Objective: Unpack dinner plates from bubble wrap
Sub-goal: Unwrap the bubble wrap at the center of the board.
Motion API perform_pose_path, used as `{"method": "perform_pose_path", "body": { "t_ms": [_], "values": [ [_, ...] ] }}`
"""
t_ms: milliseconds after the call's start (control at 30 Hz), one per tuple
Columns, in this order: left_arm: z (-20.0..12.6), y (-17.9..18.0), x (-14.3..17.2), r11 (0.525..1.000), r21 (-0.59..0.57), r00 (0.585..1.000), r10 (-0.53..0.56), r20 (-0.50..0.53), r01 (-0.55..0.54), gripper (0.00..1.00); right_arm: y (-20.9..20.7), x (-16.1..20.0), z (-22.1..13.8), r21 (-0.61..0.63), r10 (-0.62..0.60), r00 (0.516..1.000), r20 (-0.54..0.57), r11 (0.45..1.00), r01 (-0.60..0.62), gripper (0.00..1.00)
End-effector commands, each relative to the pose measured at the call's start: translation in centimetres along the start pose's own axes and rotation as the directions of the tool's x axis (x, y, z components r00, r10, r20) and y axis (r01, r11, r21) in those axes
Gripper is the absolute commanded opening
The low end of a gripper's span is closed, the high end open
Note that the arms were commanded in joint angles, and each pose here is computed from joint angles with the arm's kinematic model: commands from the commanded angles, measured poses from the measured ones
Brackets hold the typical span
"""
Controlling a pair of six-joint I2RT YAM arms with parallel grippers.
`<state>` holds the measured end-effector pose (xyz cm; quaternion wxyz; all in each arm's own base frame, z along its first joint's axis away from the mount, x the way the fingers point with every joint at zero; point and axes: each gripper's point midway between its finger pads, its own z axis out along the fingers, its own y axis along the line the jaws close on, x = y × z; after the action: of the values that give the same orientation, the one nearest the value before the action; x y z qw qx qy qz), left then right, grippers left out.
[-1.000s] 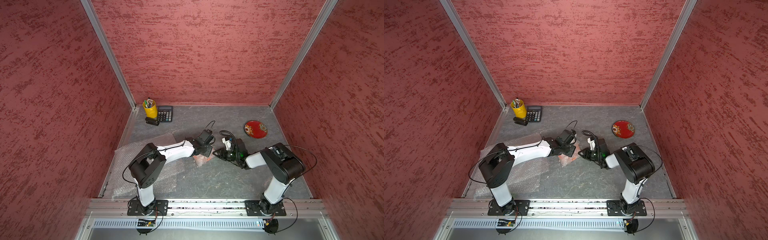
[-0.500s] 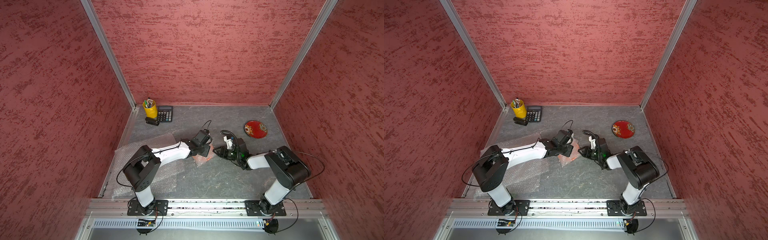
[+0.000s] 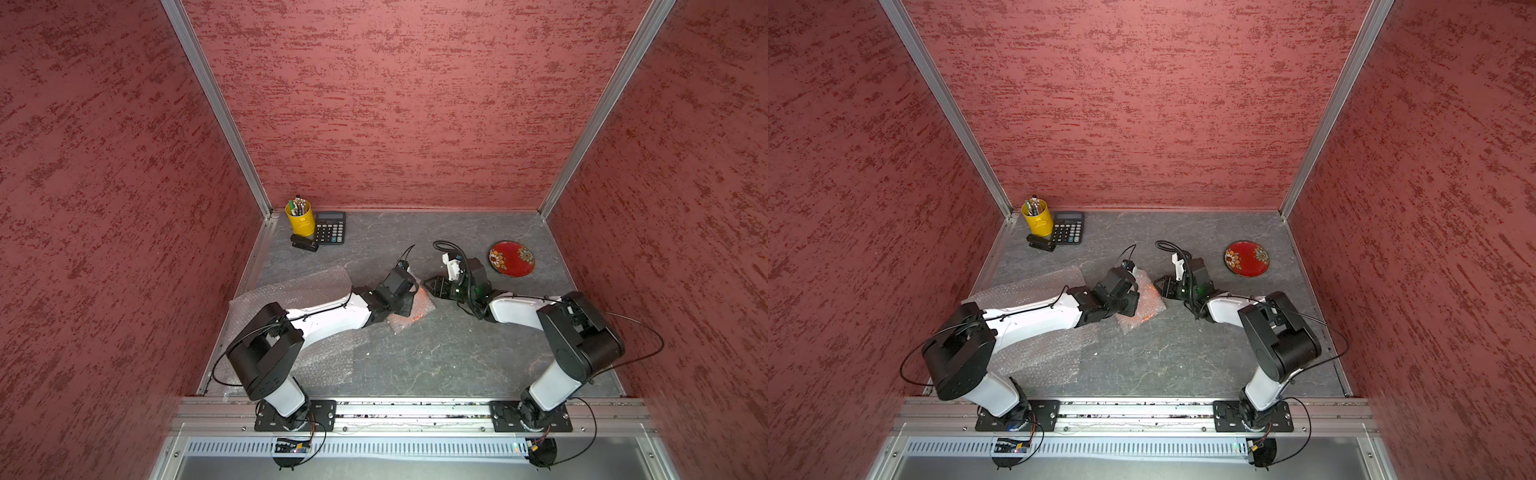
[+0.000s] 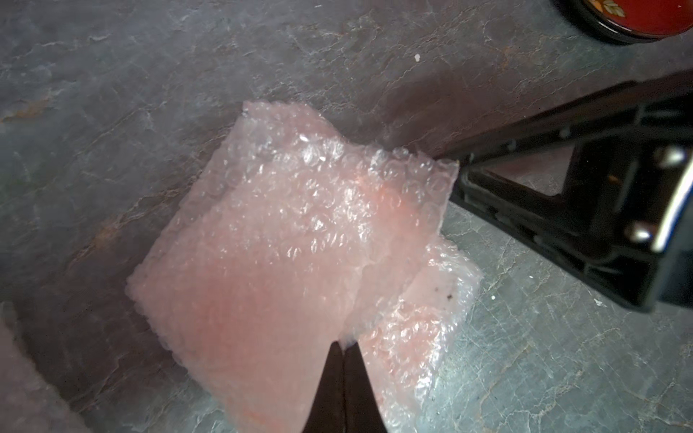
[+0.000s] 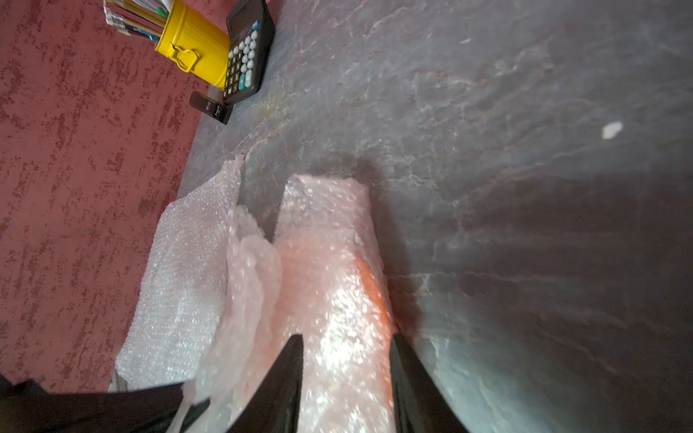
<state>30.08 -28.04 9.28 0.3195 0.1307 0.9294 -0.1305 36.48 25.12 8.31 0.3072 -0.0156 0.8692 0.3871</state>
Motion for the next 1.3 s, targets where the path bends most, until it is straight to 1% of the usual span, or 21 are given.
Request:
{"method": "perform_pose_path", "body": {
  "t_ms": [0,67,200,233,267,300,367,467,533,667,867,967,1133,1267],
  "values": [
    [-0.6,-0.1,-1.0,0.998,0.011,0.995,-0.066,0.072,0.065,0.00,0.5,0.7,1.3,-0.002,-0.041,0.998,-0.050,0.999,0.041,0.38],
    [-0.8,-0.1,-0.9,0.997,0.020,0.994,-0.080,0.077,0.079,0.00,1.1,0.7,2.1,-0.019,-0.057,0.996,-0.067,0.998,0.055,0.35],
    [-0.9,-0.2,-0.5,0.993,0.048,0.990,-0.116,0.085,0.112,0.02,2.9,1.0,3.4,-0.075,-0.097,0.990,-0.100,0.993,0.089,0.34],
    [-1.0,-0.2,-0.4,0.992,0.054,0.989,-0.122,0.087,0.118,0.04,3.3,1.1,3.7,-0.087,-0.103,0.989,-0.108,0.992,0.094,0.34],
    [-1.2,-0.2,-0.3,0.990,0.065,0.988,-0.128,0.091,0.123,0.10,3.7,1.3,4.0,-0.097,-0.109,0.987,-0.117,0.990,0.098,0.34],
    [-1.5,-0.2,-0.3,0.989,0.072,0.986,-0.134,0.098,0.127,0.18,4.0,1.4,4.4,-0.109,-0.116,0.985,-0.127,0.989,0.102,0.34],
    [-2.1,-0.1,-0.3,0.988,0.087,0.984,-0.138,0.114,0.128,0.24,4.8,1.7,4.8,-0.136,-0.130,0.981,-0.141,0.985,0.111,0.34],
    [-3.5,0.6,-0.5,0.989,0.076,0.979,-0.136,0.149,0.126,0.37,6.2,2.0,5.2,-0.177,-0.155,0.975,-0.158,0.976,0.127,0.34],
    [-4.6,1.6,-0.7,0.990,0.051,0.975,-0.137,0.173,0.130,0.43,7.1,2.1,5.4,-0.200,-0.169,0.972,-0.163,0.970,0.135,0.34],
    [-7.0,3.5,-1.0,0.992,0.010,0.969,-0.127,0.212,0.128,0.50,8.8,2.7,5.7,-0.248,-0.201,0.963,-0.178,0.956,0.154,0.34],
    [-10.5,6.9,-1.3,0.983,-0.040,0.952,-0.161,0.260,0.178,0.51,11.2,4.5,6.4,-0.316,-0.258,0.941,-0.217,0.931,0.183,0.34],
    [-11.9,8.6,-1.5,0.978,-0.043,0.942,-0.185,0.278,0.205,0.50,12.3,5.4,6.8,-0.344,-0.283,0.931,-0.231,0.919,0.193,0.36],
    [-13.0,10.6,-1.3,0.969,-0.017,0.936,-0.234,0.263,0.247,0.50,14.0,7.0,7.1,-0.385,-0.314,0.914,-0.255,0.900,0.202,0.39],
    [-13.3,11.2,-1.2,0.964,-0.018,0.934,-0.252,0.254,0.265,0.50,15.0,8.0,7.5,-0.406,-0.326,0.907,-0.267,0.891,0.201,0.42]
  ]
}}
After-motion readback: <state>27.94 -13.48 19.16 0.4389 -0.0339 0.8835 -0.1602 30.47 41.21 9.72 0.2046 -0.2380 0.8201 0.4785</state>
